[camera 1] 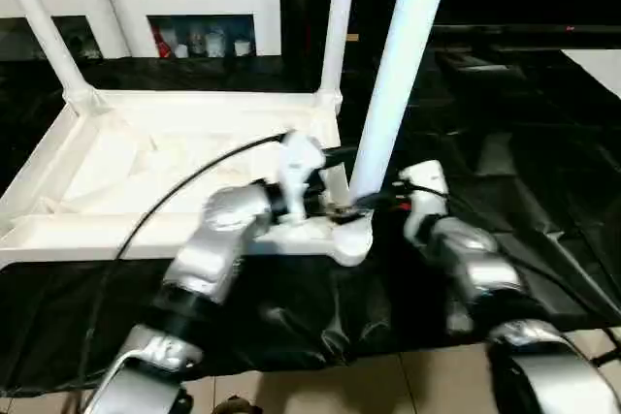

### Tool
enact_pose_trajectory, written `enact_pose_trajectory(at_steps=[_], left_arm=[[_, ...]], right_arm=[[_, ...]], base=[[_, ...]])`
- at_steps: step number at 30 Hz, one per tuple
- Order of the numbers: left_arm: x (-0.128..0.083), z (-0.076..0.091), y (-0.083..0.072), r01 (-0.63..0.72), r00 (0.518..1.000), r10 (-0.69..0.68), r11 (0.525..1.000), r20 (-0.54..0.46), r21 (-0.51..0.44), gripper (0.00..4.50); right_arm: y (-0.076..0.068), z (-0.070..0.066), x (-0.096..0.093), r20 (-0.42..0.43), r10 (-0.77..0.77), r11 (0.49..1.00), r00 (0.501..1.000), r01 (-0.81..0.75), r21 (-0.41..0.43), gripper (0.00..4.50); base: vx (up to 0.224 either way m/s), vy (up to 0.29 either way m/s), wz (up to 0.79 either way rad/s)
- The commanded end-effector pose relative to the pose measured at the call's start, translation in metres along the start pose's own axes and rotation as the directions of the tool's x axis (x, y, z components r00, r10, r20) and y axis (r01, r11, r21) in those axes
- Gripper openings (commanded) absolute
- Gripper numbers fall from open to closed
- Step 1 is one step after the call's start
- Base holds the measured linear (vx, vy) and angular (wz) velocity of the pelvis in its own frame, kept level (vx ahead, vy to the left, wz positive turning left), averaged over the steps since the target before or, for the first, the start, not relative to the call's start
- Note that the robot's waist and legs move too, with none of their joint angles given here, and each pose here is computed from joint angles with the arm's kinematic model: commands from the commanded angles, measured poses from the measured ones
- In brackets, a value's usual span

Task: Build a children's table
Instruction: Rotate table base

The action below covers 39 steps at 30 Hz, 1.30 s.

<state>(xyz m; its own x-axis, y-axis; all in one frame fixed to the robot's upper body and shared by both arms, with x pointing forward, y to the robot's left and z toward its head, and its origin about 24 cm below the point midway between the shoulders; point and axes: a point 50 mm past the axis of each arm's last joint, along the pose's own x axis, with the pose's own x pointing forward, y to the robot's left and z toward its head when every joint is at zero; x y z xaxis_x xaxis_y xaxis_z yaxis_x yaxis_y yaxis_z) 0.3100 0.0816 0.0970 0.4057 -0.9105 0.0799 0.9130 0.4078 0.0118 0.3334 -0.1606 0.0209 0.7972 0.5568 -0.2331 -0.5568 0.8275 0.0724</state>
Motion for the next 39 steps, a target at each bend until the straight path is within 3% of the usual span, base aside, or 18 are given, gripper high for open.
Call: enact_pose_trajectory(at_steps=[1, 4, 7, 8, 9, 11, 13, 14, 15, 16, 18, 20, 23, 31, 34, 39], left_arm=[[-0.005, 0.001, -0.004, 0.038, 0.999, -0.038, 0.999, 0.016, -0.022, 4.47], [-0.028, -0.008, -0.015, 0.071, 0.997, -0.071, 0.989, 0.008, -0.129, 4.47], [-0.037, -0.01, -0.016, 0.046, 0.999, -0.046, 0.988, 0.001, -0.151, 4.47], [-0.051, -0.014, -0.013, -0.045, 0.999, 0.044, 0.989, -0.017, -0.139, 4.47], [-0.051, -0.014, -0.013, -0.045, 0.999, 0.044, 0.989, -0.017, -0.139, 4.47], [-0.067, -0.019, -0.004, -0.218, 0.975, 0.215, 0.973, -0.05, -0.076, 4.47], [-0.072, -0.02, 0.0, -0.289, 0.956, 0.285, 0.956, -0.063, -0.058, 4.47], [-0.079, -0.022, 0.004, -0.372, 0.926, 0.369, 0.928, -0.078, -0.034, 4.47], [-0.093, -0.019, 0.01, -0.533, 0.843, 0.534, 0.846, -0.062, 0.025, 4.47], [-0.095, -0.018, 0.011, -0.554, 0.829, 0.555, 0.832, -0.063, 0.031, 4.47], [-0.114, -0.013, 0.013, -0.738, 0.667, 0.743, 0.669, -0.051, 0.093, 4.47], [-0.12, -0.012, 0.012, -0.795, 0.591, 0.803, 0.596, -0.082, 0.112, 4.47], [-0.116, -0.012, 0.011, -0.821, 0.548, 0.833, 0.554, -0.084, 0.137, 4.47], [-0.105, -0.018, 0.017, -0.842, 0.516, 0.849, 0.527, -0.109, 0.12, 4.47], [-0.108, -0.013, 0.019, -0.856, 0.481, 0.871, 0.491, -0.099, 0.164, 4.47], [-0.106, -0.017, 0.017, -0.811, 0.541, 0.828, 0.56, -0.147, 0.172, 4.47]], right_arm=[[0.0, 0.005, -0.004, 0.024, 0.039, 0.999, 0.999, -0.039, -0.021, 3.17], [-0.002, 0.008, -0.021, 0.064, 0.06, 0.998, 0.996, -0.059, -0.02, 3.17], [-0.002, 0.007, -0.029, 0.07, 0.06, 0.998, 0.996, -0.058, -0.03, 3.17], [-0.004, 0.004, -0.038, 0.062, 0.032, 0.998, 0.998, -0.028, -0.057, 3.17], [-0.004, 0.004, -0.038, 0.062, 0.032, 0.998, 0.998, -0.028, -0.057, 3.17], [-0.006, 0.003, -0.048, 0.063, -0.025, 0.996, 0.998, 0.03, -0.081, 3.17], [-0.007, 0.003, -0.051, 0.066, -0.053, 0.995, 0.996, 0.058, -0.08, 3.17], [-0.007, 0.004, -0.055, 0.07, -0.086, 0.993, 0.994, 0.091, -0.078, 3.17], [-0.006, 0.004, -0.06, 0.074, -0.155, 0.983, 0.985, 0.161, -0.085, 3.17], [-0.006, 0.004, -0.06, 0.076, -0.163, 0.982, 0.984, 0.17, -0.088, 3.17], [0.003, 0.006, -0.063, 0.1, -0.234, 0.963, 0.967, 0.245, -0.114, 3.17], [0.011, 0.003, -0.06, 0.107, -0.263, 0.959, 0.959, 0.272, -0.082, 3.17], [0.018, 0.0, -0.055, 0.106, -0.275, 0.958, 0.956, 0.281, -0.05, 3.17], [0.019, 0.002, -0.05, 0.1, -0.312, 0.949, 0.945, 0.315, -0.019, 3.17], [0.022, 0.003, -0.053, 0.092, -0.33, 0.943, 0.939, 0.333, -0.024, 3.17], [0.019, 0.0, -0.059, 0.077, -0.368, 0.929, 0.926, 0.371, -0.017, 3.17]], base=[[0.0, 0.0, 0.0], [0.0, 0.0, 0.0], [0.0, 0.0, 0.0], [0.0, 0.0, 0.0], [0.0, 0.0, 0.0], [0.0, 0.0, 0.0], [0.0, 0.0, 0.0], [0.0, 0.0, 0.0], [0.0, 0.0, 0.0], [0.0, 0.0, 0.0], [0.0, 0.0, 0.0], [0.0, 0.0, 0.0], [0.01, -0.024, 0.3], [-0.003, -0.124, 0.42], [-0.011, -0.142, -0.04], [-0.002, 0.017, 0.01]])
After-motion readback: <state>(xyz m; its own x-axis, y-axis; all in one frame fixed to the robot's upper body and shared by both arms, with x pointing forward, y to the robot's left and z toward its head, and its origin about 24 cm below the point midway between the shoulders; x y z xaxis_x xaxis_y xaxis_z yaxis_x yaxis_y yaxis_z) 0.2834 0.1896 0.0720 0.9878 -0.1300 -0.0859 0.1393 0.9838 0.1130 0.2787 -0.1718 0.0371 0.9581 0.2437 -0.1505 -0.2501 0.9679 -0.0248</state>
